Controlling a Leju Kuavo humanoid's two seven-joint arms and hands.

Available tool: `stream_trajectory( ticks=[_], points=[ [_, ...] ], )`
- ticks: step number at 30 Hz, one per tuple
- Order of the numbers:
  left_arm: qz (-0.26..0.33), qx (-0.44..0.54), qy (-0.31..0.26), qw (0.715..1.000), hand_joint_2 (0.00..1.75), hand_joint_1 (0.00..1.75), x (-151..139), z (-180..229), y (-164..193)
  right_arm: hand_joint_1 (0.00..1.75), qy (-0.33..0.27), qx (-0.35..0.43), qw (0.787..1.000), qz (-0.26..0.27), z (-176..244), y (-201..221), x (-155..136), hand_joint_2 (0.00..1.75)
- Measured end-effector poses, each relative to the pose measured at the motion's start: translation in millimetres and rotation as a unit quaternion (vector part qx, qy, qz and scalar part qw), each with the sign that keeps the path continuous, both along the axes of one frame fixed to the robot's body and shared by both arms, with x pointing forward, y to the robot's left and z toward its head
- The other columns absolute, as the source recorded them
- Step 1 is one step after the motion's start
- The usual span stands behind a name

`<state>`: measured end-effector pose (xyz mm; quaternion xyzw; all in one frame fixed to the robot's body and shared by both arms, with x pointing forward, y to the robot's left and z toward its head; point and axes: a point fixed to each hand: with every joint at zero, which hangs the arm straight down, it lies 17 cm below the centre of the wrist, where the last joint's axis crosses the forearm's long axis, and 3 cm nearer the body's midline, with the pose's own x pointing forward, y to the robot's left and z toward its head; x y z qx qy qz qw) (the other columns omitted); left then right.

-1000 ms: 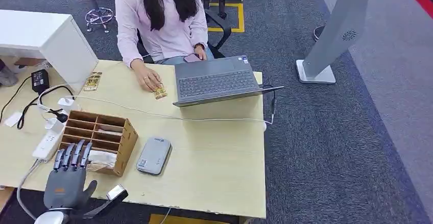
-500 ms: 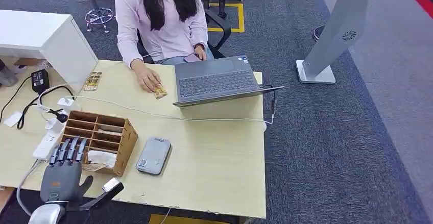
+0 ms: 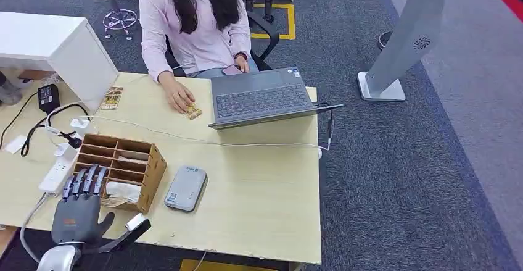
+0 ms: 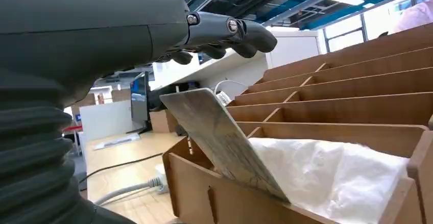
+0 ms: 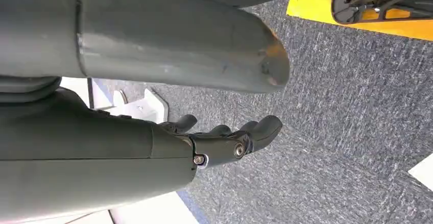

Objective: Pass the card to the sensor for recognition and then transmit it.

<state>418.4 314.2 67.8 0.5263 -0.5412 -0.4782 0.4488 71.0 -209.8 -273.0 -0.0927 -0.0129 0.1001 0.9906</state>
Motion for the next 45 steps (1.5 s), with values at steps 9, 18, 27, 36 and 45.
stream_trajectory(
  ticks=[9, 18, 27, 36, 45],
  points=[
    [-0.009, 0.003, -0.001, 1.0, 1.75, 0.0, 0, 1, -7, 0.0, 0.002, 0.0, 1.0, 0.001, 0, 0, 0, 0.0],
    [-0.011, -0.001, -0.002, 1.0, 1.75, 0.0, 1, 1, -10, 0.0, 0.0, 0.001, 1.0, 0.003, 1, 2, 2, 0.0],
    [-0.017, -0.001, -0.003, 1.0, 1.75, 0.12, 1, 1, -12, 0.0, 0.0, 0.002, 1.0, 0.004, 1, 3, 2, 0.0],
    [-0.024, -0.016, -0.009, 1.0, 1.75, 1.75, 0, 5, -15, 0.0, -0.002, 0.002, 1.0, 0.005, 1, 3, 3, 0.0],
    [-0.025, -0.022, -0.014, 0.999, 1.75, 1.75, -1, 9, -15, 0.0, -0.001, 0.003, 1.0, 0.005, 1, 4, 3, 0.0]
  ],
)
